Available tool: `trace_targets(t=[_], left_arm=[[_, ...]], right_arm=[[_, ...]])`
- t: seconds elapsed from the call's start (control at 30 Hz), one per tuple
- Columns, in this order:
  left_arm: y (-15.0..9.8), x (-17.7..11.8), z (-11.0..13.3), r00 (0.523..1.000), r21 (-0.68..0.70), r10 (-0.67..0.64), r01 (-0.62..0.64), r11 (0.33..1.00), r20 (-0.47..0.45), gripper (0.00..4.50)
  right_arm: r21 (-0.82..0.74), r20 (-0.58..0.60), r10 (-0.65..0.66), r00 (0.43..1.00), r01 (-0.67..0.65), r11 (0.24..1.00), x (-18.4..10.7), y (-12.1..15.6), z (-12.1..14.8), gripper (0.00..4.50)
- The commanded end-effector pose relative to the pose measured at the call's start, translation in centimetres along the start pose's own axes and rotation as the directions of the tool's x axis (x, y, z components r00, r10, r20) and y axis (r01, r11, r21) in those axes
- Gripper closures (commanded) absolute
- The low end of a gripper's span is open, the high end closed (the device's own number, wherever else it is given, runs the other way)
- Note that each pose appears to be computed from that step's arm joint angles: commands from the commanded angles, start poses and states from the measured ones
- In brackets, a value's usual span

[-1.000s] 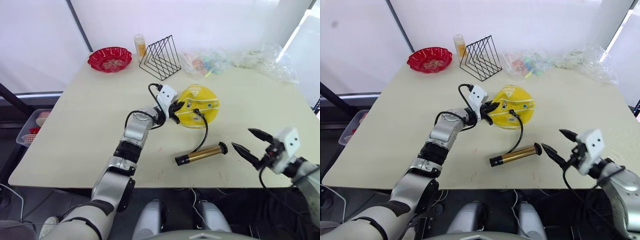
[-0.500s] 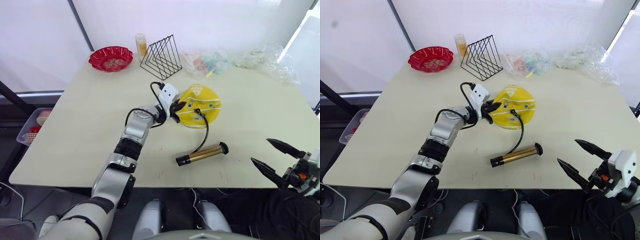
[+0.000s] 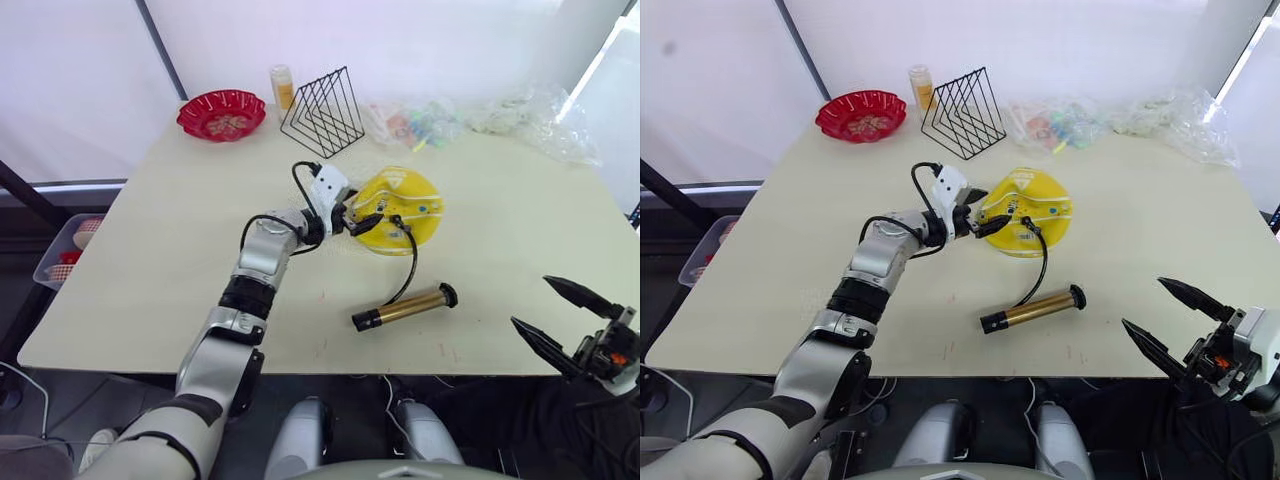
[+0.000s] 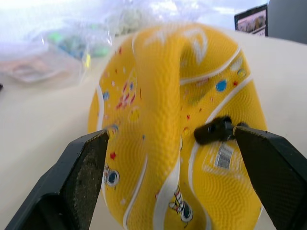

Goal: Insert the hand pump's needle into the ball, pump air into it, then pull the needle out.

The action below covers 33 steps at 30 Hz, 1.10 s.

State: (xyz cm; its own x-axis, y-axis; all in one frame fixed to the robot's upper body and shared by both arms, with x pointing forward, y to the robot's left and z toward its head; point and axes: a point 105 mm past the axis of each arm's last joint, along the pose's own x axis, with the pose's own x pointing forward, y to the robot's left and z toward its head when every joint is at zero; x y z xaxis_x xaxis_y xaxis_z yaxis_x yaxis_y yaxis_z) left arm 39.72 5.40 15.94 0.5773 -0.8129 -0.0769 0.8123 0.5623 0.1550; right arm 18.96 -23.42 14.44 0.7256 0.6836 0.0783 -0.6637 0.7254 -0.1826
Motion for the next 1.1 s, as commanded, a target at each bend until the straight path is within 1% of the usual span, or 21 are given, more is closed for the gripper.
trace_targets(t=[0.03, 0.13, 0.27, 0.37, 0.4, 0.43, 0.5, 0.63, 0.7, 0.8, 0.87, 0.97, 1.1], left_arm=[[-0.1, -1.6, 2.1, 0.996, 0.029, -0.028, 0.025, 0.999, 0.087, 0.10], [-0.1, -3.2, 2.0, 0.995, 0.034, -0.048, 0.045, 0.998, 0.089, 0.10], [-0.4, -5.6, 1.0, 0.995, 0.042, -0.085, 0.083, 0.996, 0.049, 0.10], [-0.5, -6.3, 0.6, 0.995, 0.039, -0.097, 0.096, 0.995, 0.032, 0.10], [-0.4, -7.1, -0.1, 0.995, 0.035, -0.097, 0.096, 0.995, 0.010, 0.10], [-0.6, -8.5, -1.3, 0.993, 0.038, -0.115, 0.116, 0.993, -0.033, 0.10], [-1.1, -10.8, -3.0, 0.984, 0.028, -0.152, 0.155, 0.987, -0.097, 0.10], [-1.5, -13.4, -4.0, 0.972, 0.022, -0.183, 0.188, 0.982, -0.151, 0.10], [-1.5, -14.2, -4.3, 0.969, 0.017, -0.186, 0.192, 0.981, -0.162, 0.10], [-1.8, -16.5, -5.3, 0.956, 0.014, -0.206, 0.214, 0.977, -0.209, 0.10], [-2.1, -17.6, -5.6, 0.951, 0.008, -0.216, 0.223, 0.975, -0.222, 0.10], [-2.5, -18.5, -5.9, 0.942, 0.015, -0.229, 0.240, 0.971, -0.245, 0.10], [-3.3, -18.5, -5.6, 0.937, 0.021, -0.255, 0.267, 0.963, -0.238, 0.10]], right_arm=[[-0.016, 0.017, -0.004, 1.000, 0.004, 1.000, -0.5, 0.0, 0.3, 0.00], [-0.016, 0.017, -0.005, 1.000, 0.005, 1.000, -0.5, -0.1, 0.2, 0.00], [-0.017, 0.015, -0.002, 1.000, 0.002, 1.000, -0.6, -0.2, 0.1, 0.00], [-0.017, 0.014, 0.000, 1.000, 0.001, 1.000, -0.7, -0.2, 0.1, 0.00], [-0.022, 0.013, 0.002, 1.000, -0.002, 1.000, -0.6, -0.1, 0.1, 0.00], [-0.024, 0.007, 0.005, 1.000, -0.005, 1.000, -0.7, 0.1, 0.2, 0.00], [-0.027, -0.004, 0.012, 1.000, -0.012, 1.000, -1.0, 0.5, 0.2, 0.00], [-0.025, -0.013, 0.010, 1.000, -0.010, 1.000, -1.5, 0.6, 0.1, 0.00], [-0.025, -0.018, 0.006, 1.000, -0.007, 1.000, -1.6, 0.6, 0.0, 0.00], [-0.018, -0.028, 0.008, 1.000, -0.008, 1.000, -1.9, 0.5, -0.2, 0.00], [-0.014, -0.037, 0.012, 0.999, -0.012, 1.000, -2.0, 0.5, -0.4, 0.00], [-0.012, -0.043, 0.016, 0.999, -0.017, 1.000, -2.1, 0.5, -0.5, 0.00], [-0.009, -0.052, 0.025, 0.998, -0.025, 1.000, -2.3, 0.5, -0.6, 0.00]])
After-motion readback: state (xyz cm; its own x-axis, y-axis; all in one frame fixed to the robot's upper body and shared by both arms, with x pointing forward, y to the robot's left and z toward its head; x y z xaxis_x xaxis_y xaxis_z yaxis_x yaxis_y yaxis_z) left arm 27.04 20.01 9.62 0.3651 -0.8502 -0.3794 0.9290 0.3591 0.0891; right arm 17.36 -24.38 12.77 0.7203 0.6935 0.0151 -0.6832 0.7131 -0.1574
